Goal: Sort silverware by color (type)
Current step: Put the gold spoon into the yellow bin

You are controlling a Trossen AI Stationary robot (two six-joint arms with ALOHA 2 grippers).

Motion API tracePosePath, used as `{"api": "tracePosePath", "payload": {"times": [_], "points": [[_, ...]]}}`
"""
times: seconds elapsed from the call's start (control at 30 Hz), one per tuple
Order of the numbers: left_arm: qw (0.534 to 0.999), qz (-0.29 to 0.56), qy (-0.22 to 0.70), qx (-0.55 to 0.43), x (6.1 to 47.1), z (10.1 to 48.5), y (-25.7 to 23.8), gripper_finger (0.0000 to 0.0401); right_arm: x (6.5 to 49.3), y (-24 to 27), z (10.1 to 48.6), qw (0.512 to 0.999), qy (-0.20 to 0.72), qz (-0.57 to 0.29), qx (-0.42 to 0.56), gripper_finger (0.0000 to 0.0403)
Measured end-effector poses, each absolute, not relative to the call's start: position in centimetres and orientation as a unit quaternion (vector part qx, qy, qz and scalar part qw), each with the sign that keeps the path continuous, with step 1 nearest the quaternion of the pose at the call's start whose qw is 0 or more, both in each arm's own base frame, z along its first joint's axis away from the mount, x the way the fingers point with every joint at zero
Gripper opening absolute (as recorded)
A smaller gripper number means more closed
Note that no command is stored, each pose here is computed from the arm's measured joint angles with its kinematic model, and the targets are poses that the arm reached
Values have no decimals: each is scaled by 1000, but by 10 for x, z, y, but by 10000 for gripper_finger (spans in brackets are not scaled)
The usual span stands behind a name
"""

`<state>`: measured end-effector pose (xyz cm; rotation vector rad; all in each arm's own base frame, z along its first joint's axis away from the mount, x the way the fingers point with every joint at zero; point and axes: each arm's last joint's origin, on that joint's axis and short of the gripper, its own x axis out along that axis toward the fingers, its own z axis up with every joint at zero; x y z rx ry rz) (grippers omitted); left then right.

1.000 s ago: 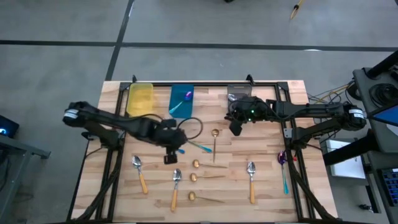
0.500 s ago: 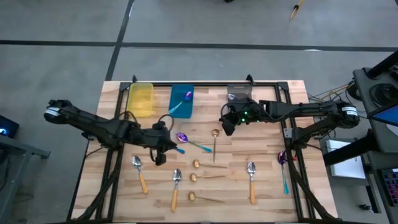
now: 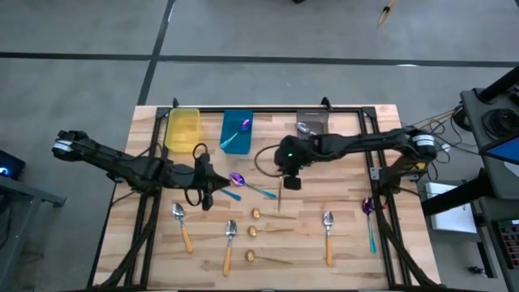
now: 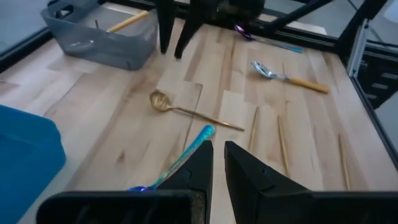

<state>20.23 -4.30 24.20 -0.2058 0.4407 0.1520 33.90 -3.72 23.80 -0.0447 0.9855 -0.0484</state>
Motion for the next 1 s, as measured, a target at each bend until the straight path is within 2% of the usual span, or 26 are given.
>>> {"api": "tracePosePath", "payload": {"times": [0.23,0.47,0.77,1.0], "points": [[967,78,223,-100,206,241,-44,23,362,-43,220,866,495,2,-68,78],[966,78,224,-99,207,242,-44,23,370,-51,208,854,515,0,-73,126],[967,78,221,-101,208,242,-44,22,366,-61,197,838,544,-11,-48,207],[967,77,223,-99,208,241,-44,22,366,-67,186,827,560,-12,-44,226]]}}
